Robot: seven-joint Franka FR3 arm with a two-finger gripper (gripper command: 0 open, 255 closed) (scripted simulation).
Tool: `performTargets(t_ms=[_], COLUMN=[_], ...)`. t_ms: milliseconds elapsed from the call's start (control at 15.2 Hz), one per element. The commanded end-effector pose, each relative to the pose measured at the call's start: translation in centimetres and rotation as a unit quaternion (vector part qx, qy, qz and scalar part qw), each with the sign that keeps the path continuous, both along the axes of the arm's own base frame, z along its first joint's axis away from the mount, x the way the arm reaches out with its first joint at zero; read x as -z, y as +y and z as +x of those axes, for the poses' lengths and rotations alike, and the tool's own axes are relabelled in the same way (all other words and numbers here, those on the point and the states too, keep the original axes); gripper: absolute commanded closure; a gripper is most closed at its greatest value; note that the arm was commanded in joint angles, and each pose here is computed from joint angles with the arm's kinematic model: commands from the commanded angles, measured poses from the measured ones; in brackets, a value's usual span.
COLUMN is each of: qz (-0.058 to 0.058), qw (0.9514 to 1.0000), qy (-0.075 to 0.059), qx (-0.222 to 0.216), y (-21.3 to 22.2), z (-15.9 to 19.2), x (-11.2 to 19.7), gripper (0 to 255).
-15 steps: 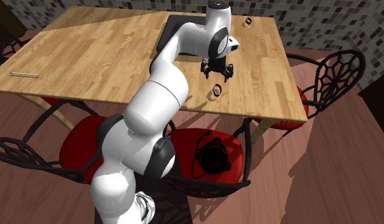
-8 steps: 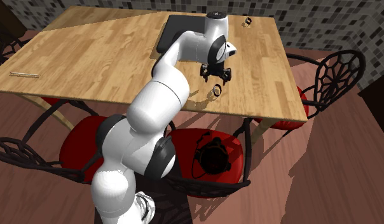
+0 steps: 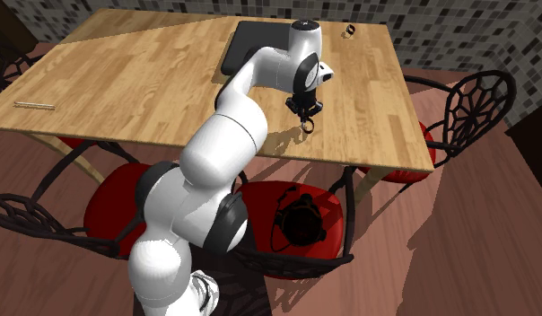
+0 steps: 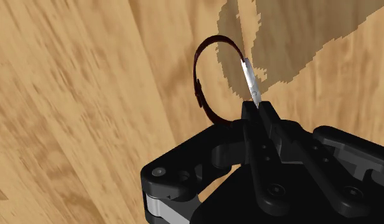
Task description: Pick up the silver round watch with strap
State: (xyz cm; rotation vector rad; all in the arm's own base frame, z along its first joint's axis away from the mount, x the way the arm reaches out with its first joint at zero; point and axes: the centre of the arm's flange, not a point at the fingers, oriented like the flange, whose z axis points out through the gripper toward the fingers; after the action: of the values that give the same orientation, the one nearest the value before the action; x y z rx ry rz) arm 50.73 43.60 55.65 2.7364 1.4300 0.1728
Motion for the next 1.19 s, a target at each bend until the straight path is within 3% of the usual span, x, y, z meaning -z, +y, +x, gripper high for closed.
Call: performTargets(t_ms=[0, 198, 1122], qz=[0.000, 0.000, 0.000], qw=[1.0000, 1.0000, 1.0000], qy=[0.000, 0.000, 0.000], qx=[0.000, 0.000, 0.000], y=[0.0, 0.0, 0.0], z=[0.0, 0.0, 0.0], x=[0.0, 0.0, -7.4], gripper=[255, 255, 255])
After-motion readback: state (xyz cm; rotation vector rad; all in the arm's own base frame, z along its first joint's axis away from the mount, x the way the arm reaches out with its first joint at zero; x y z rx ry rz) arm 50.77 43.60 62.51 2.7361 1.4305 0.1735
